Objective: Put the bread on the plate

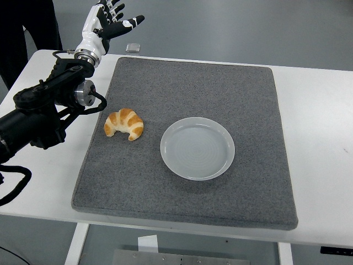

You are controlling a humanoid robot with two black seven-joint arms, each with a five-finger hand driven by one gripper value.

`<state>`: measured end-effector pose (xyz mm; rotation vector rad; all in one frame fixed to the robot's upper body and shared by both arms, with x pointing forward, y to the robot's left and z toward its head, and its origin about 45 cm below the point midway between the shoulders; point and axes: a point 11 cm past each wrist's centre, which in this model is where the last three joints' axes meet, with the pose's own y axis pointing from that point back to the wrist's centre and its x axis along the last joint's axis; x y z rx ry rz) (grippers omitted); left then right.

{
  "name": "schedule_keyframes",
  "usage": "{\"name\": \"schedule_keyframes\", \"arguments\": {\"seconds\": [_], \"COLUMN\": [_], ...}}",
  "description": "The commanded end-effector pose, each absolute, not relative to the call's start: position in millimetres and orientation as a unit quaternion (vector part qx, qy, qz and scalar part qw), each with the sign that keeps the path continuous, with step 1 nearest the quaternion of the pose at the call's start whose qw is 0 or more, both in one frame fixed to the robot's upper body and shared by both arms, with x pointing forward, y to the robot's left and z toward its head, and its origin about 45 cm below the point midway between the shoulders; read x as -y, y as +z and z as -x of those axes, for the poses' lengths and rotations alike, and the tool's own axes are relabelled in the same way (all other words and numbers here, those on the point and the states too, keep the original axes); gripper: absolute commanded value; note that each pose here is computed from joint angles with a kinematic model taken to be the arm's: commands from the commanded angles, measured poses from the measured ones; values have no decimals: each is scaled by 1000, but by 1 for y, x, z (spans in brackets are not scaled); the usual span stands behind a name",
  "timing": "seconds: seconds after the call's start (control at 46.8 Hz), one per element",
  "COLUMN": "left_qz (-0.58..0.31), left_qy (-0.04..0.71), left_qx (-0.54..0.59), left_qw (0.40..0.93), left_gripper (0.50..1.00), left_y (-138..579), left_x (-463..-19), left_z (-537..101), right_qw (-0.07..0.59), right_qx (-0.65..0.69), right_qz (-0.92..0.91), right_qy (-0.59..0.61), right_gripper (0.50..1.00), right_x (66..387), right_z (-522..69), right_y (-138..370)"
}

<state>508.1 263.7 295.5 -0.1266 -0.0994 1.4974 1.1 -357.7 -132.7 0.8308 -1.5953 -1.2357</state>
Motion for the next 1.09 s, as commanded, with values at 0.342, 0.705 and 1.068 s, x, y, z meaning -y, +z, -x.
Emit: {"name": "schedule_keyframes", "arguments": {"seconds": [0.342,0.705,1.068], "left_qz": [-134,-230,-330], "left_qy": [534,438,314], "left_qx": [183,233,326], "left_qw": [814,837,828], "left_gripper": [996,994,994], "left_y": [302,301,280], "left_x": [-264,-274,-279], "left_z": [-476,-451,-424], "right_qw": [461,462,461], "right_qx": [649,648,649], "right_qz": [-338,-338,-338], "right_qy": [-502,-502,-502], "right_gripper": [952,952,954], "right_x": [358,358,358], "right_z": [-2,-1,-2], "right_y": [-133,-133,-133]}}
